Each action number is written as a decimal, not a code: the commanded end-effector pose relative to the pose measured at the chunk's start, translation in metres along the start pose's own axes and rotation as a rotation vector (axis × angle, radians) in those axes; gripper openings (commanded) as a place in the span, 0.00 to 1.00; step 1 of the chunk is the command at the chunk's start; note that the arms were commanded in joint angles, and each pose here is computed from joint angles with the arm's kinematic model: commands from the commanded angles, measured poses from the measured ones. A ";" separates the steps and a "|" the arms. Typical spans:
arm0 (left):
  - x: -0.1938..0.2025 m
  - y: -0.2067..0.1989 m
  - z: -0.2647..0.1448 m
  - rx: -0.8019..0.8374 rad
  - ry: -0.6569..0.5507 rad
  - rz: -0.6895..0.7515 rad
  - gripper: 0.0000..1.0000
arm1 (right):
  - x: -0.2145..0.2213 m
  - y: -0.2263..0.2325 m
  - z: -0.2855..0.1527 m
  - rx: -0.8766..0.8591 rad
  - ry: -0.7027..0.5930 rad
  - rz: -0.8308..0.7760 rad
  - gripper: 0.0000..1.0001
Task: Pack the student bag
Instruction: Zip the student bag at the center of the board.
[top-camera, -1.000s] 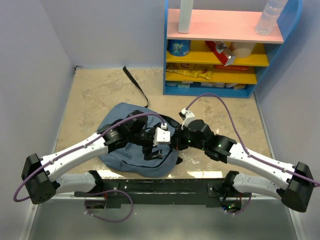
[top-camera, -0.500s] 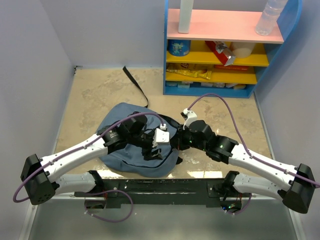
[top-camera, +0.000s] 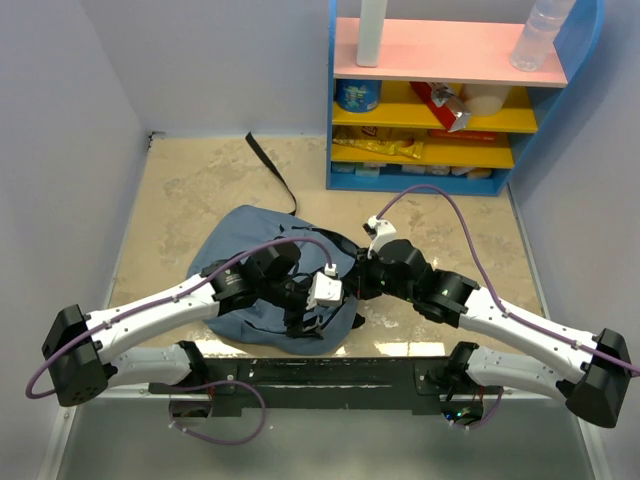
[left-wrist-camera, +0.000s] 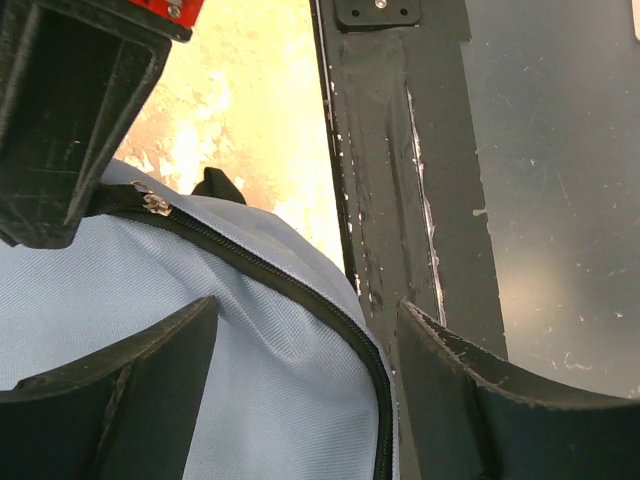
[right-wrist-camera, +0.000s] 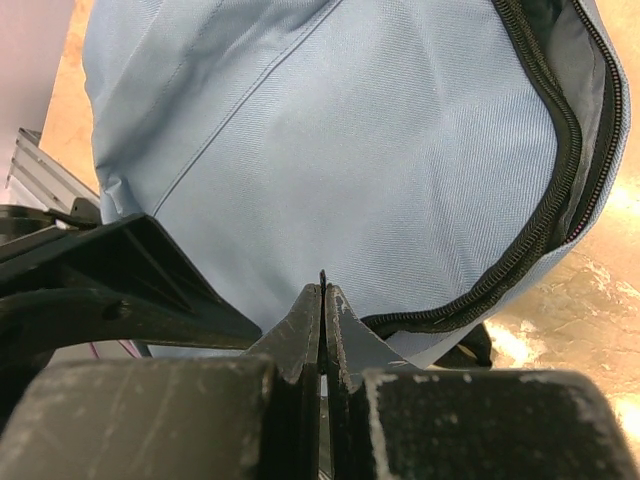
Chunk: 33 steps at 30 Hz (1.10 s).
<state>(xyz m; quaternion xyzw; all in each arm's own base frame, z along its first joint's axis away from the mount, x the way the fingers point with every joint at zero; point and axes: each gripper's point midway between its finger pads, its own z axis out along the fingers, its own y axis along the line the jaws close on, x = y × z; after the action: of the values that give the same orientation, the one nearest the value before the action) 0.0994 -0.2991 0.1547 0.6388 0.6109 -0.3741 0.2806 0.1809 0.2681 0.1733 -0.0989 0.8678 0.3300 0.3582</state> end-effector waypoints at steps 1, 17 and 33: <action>-0.006 -0.002 0.007 0.010 -0.028 -0.022 0.77 | -0.034 0.021 -0.009 -0.050 -0.102 -0.001 0.00; 0.011 0.004 0.018 -0.028 0.009 -0.020 0.12 | -0.038 0.024 -0.007 -0.060 -0.112 0.003 0.00; 0.012 -0.017 0.014 0.080 0.031 0.116 0.00 | -0.067 -0.028 0.001 0.062 -0.132 0.012 0.00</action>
<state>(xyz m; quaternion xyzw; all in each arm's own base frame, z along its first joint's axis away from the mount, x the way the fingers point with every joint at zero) 0.1029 -0.3050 0.1363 0.6505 0.6065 -0.3533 0.2901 0.2030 0.2497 0.1626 -0.0791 0.8837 0.3007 0.3499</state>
